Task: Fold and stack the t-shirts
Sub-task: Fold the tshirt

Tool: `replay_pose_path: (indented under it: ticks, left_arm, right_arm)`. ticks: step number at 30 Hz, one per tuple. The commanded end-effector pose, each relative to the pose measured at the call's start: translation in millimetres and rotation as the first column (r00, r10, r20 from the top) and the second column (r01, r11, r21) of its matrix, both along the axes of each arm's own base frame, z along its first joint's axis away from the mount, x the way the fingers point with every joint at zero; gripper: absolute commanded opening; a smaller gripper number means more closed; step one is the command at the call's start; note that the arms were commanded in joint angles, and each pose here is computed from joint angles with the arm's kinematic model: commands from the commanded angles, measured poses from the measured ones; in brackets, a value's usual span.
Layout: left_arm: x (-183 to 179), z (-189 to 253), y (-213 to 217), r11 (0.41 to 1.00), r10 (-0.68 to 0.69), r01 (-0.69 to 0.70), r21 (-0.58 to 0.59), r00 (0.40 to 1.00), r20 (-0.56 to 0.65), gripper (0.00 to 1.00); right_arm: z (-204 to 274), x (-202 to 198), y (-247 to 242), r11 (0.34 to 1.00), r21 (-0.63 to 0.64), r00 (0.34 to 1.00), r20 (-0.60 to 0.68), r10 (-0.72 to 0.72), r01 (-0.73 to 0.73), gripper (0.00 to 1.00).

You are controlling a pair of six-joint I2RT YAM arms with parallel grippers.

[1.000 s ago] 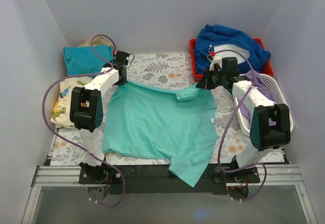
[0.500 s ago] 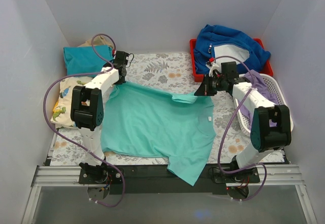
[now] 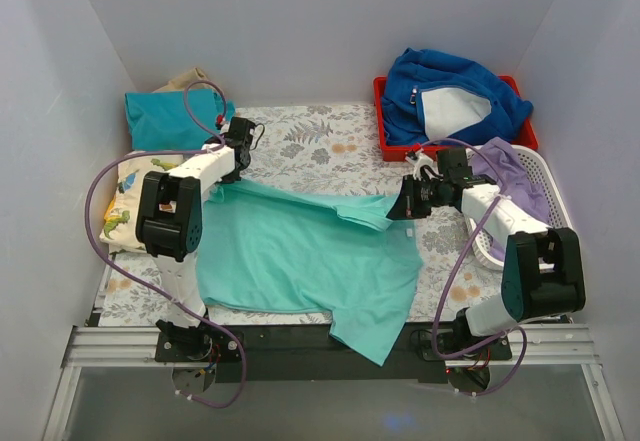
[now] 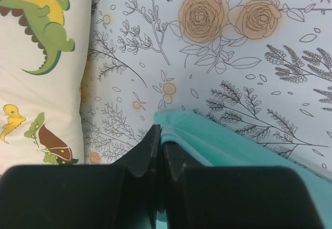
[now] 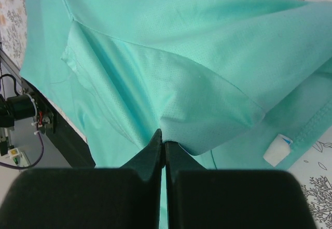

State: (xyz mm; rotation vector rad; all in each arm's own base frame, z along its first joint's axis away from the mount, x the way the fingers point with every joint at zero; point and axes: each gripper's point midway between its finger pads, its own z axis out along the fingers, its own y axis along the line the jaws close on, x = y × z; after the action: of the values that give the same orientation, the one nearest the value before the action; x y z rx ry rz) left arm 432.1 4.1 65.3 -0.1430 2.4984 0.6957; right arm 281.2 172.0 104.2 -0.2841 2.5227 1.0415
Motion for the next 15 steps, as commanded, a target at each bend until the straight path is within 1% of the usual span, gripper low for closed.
replay_pose_path:
  ticks: [1,4,5,6,7,8,9,10,13,14,15]
  left_arm:
    - [4,47,26,0.991,0.074,-0.088,0.102,0.988,0.134,0.00]
    - [4,52,13,0.995,0.049,-0.060,0.077,0.988,0.143,0.00]
    - [1,47,3,0.998,0.014,-0.021,0.060,0.992,0.125,0.00]
    - [1,45,-11,0.999,-0.036,0.036,-0.001,0.993,0.114,0.00]
    - [-2,41,-16,0.998,-0.059,0.061,-0.021,0.994,0.093,0.09]
    - [-6,37,-20,0.997,-0.060,0.063,-0.041,0.995,0.077,0.13]
    - [-12,34,-23,0.996,-0.052,0.056,-0.065,0.997,0.058,0.13]
    - [-21,27,-25,0.995,-0.046,0.049,-0.088,0.998,0.029,0.10]
    - [-41,13,-19,0.997,0.003,-0.005,-0.077,1.000,-0.028,0.11]
    - [-45,10,-16,0.998,0.012,-0.014,-0.064,0.999,-0.037,0.26]
    - [-52,4,-12,0.998,0.026,-0.029,-0.047,0.998,-0.058,0.29]
  right_arm:
    - [-5,-12,-7,0.999,-0.042,1.000,-0.013,0.013,-0.014,0.01]
    - [-9,-19,-10,0.999,-0.053,1.000,-0.024,0.010,-0.011,0.01]
    - [-10,-21,-10,0.999,-0.052,1.000,-0.026,0.010,-0.012,0.01]
    - [-11,-24,-11,0.999,-0.051,0.999,-0.035,0.010,-0.012,0.01]
    - [-16,-30,-11,0.998,-0.050,0.998,-0.051,0.020,-0.023,0.01]
    - [-18,-32,-11,0.998,-0.053,0.998,-0.057,0.022,-0.025,0.01]
    - [-21,-35,-12,0.998,-0.058,0.998,-0.066,0.021,-0.025,0.01]
    - [-26,-40,-13,0.998,-0.061,0.996,-0.081,0.022,-0.027,0.01]
    - [-32,-41,-15,0.996,-0.083,0.996,-0.088,0.013,-0.020,0.01]
    - [-34,-41,-16,0.995,-0.093,0.996,-0.091,0.010,-0.019,0.07]
    - [-34,-41,-17,0.995,-0.101,0.996,-0.089,0.006,-0.015,0.10]
